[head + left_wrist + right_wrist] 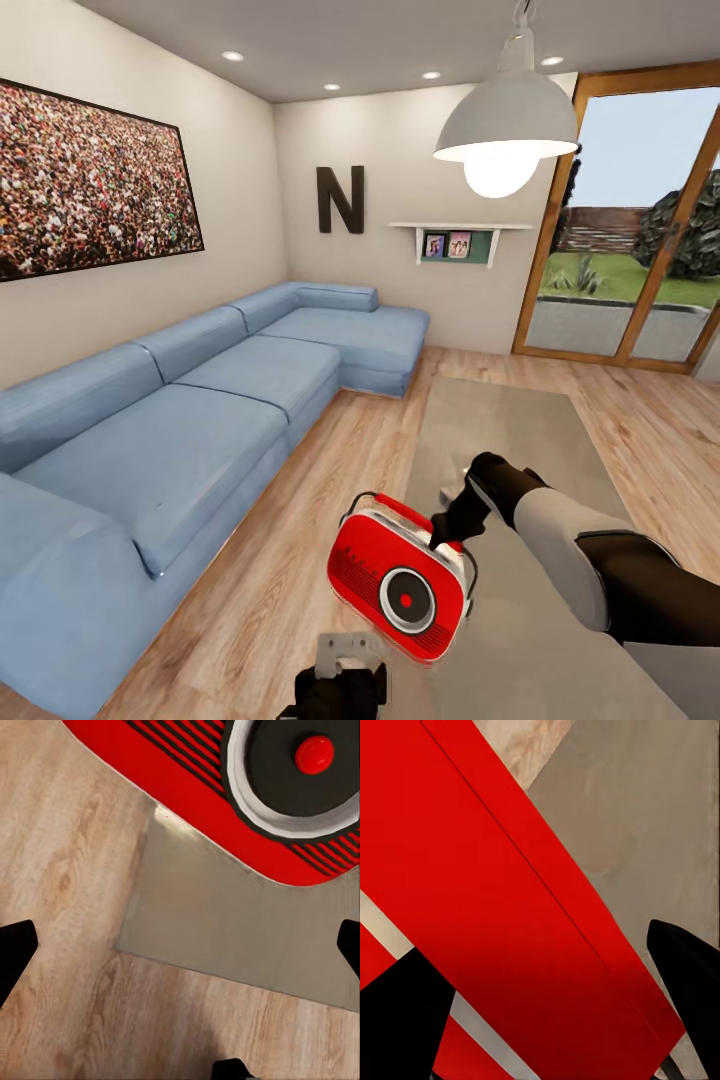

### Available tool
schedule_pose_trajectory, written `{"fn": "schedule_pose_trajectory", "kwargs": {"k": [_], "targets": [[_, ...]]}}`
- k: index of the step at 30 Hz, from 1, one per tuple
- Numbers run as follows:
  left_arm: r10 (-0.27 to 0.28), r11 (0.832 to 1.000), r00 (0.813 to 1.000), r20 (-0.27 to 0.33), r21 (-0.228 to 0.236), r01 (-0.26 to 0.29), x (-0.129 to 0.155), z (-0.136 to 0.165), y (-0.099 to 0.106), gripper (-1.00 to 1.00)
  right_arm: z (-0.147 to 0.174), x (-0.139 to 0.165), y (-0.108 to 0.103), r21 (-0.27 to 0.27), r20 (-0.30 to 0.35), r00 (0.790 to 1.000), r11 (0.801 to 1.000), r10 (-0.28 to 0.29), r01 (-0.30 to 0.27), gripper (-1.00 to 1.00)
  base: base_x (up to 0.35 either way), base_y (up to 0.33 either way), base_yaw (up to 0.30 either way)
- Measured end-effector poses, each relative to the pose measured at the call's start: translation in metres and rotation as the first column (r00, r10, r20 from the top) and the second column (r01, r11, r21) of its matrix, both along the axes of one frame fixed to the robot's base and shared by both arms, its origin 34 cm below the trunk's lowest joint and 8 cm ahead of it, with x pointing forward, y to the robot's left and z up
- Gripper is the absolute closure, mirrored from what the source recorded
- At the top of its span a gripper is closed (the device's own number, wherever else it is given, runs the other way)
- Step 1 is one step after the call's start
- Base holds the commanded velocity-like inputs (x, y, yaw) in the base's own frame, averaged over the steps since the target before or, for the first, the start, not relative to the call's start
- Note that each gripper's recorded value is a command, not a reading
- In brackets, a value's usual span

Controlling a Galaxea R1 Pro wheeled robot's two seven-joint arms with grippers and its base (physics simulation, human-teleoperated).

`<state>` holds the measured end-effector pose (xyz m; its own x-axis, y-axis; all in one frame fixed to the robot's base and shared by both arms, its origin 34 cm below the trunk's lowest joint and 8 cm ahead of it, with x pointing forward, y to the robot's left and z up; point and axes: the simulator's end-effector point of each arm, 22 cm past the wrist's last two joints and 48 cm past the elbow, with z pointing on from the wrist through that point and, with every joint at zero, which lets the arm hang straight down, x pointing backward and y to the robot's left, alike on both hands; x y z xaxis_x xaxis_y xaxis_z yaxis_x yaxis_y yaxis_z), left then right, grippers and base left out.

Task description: Turn on the radio receiver that's on the table in the living room.

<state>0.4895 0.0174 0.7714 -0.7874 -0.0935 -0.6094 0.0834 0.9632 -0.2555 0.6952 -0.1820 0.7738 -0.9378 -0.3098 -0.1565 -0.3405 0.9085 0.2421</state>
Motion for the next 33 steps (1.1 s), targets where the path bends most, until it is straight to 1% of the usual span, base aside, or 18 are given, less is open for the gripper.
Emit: {"fn": "schedule_pose_trajectory", "kwargs": {"k": [1, 2, 3, 4, 5, 6, 8, 9, 11, 12, 13, 15, 18, 22, 25, 27, 33], "targets": [[0.006, 1.000, 1.000, 0.002, 0.001, -0.006, 0.003, 0.001, 0.002, -1.00, 0.002, 0.003, 0.001, 0.009, 0.011, 1.000, 1.000, -0.002, 0.002, 1.00, 0.000, 0.000, 0.000], [0.040, 0.999, 0.999, 0.021, 0.011, -0.040, 0.026, 0.007, 0.020, -1.00, 0.005, 0.015, 0.001, 0.033, 0.067, 0.998, 0.999, -0.003, 0.001, 1.00, 0.000, 0.000, 0.000], [0.054, 0.998, 0.998, 0.025, 0.015, -0.054, 0.038, 0.011, 0.028, -1.00, 0.012, 0.025, 0.004, 0.064, 0.102, 0.995, 0.998, -0.018, 0.011, 1.00, 0.000, 0.000, 0.000], [0.060, 0.998, 0.998, 0.015, 0.023, -0.060, 0.050, 0.015, 0.037, -1.00, 0.016, 0.027, 0.011, 0.113, 0.102, 0.993, 0.993, -0.051, 0.039, 1.00, 0.000, 0.000, 0.000], [0.058, 0.998, 0.998, 0.004, 0.025, -0.058, 0.055, 0.016, 0.041, -1.00, 0.019, 0.030, 0.016, 0.146, 0.105, 0.992, 0.988, -0.073, 0.057, 1.00, 0.000, 0.000, 0.000], [0.054, 0.998, 0.999, -0.006, 0.024, -0.054, 0.063, 0.020, 0.044, -1.00, 0.020, 0.032, 0.017, 0.155, 0.110, 0.991, 0.986, -0.079, 0.061, 1.00, 0.000, 0.000, 0.000], [0.058, 0.998, 0.998, -0.016, 0.011, -0.057, 0.070, 0.024, 0.047, -1.00, 0.018, 0.031, 0.012, 0.131, 0.118, 0.991, 0.990, -0.062, 0.046, 1.00, 0.000, 0.000, 0.000], [0.063, 0.998, 0.998, -0.026, -0.004, -0.064, 0.072, 0.025, 0.048, -1.00, 0.017, 0.031, 0.011, 0.128, 0.120, 0.991, 0.991, -0.059, 0.044, 1.00, 0.000, 0.000, 0.000], [0.076, 0.996, 0.996, -0.046, -0.040, -0.078, 0.074, 0.025, 0.049, -1.00, 0.018, 0.032, 0.012, 0.148, 0.115, 0.990, 0.987, -0.077, 0.060, 1.00, 0.000, 0.000, 0.000], [0.079, 0.996, 0.996, -0.050, -0.048, -0.081, 0.075, 0.026, 0.049, -1.00, 0.019, 0.032, 0.012, 0.150, 0.114, 0.990, 0.987, -0.081, 0.063, 1.00, 0.000, 0.000, 0.000], [0.086, 0.994, 0.994, -0.060, -0.069, -0.090, 0.076, 0.026, 0.050, -1.00, 0.018, 0.032, 0.007, 0.148, 0.113, 0.990, 0.987, -0.087, 0.069, 1.00, 0.000, 0.000, 0.000], [0.088, 0.993, 0.994, -0.062, -0.077, -0.093, 0.077, 0.027, 0.049, -1.00, 0.015, 0.030, 0.002, 0.124, 0.114, 0.991, 0.991, -0.073, 0.058, 1.00, 0.000, 0.000, 0.000], [0.087, 0.992, 0.994, -0.059, -0.082, -0.092, 0.078, 0.029, 0.048, -1.00, 0.017, 0.031, 0.005, 0.145, 0.110, 0.990, 0.987, -0.088, 0.072, 1.00, 0.000, 0.000, 0.000], [0.086, 0.992, 0.995, -0.056, -0.085, -0.091, 0.079, 0.030, 0.047, -1.00, 0.015, 0.031, 0.003, 0.133, 0.112, 0.991, 0.989, -0.080, 0.064, 1.00, 0.000, 0.000, 0.000], [0.085, 0.992, 0.995, -0.055, -0.087, -0.090, 0.080, 0.030, 0.047, -1.00, 0.017, 0.031, 0.005, 0.144, 0.110, 0.990, 0.987, -0.087, 0.070, 1.00, 0.000, 0.000, 0.000], [0.084, 0.992, 0.995, -0.054, -0.088, -0.089, 0.080, 0.031, 0.046, -1.00, 0.016, 0.031, 0.005, 0.140, 0.111, 0.990, 0.988, -0.083, 0.068, 1.00, 0.000, 0.000, 0.000], [0.064, 0.991, 0.997, -0.050, -0.112, -0.069, 0.080, 0.033, 0.040, -1.00, 0.016, 0.031, 0.005, 0.139, 0.111, 0.990, 0.988, -0.082, 0.066, 1.00, 0.000, 0.000, 0.000]]}}
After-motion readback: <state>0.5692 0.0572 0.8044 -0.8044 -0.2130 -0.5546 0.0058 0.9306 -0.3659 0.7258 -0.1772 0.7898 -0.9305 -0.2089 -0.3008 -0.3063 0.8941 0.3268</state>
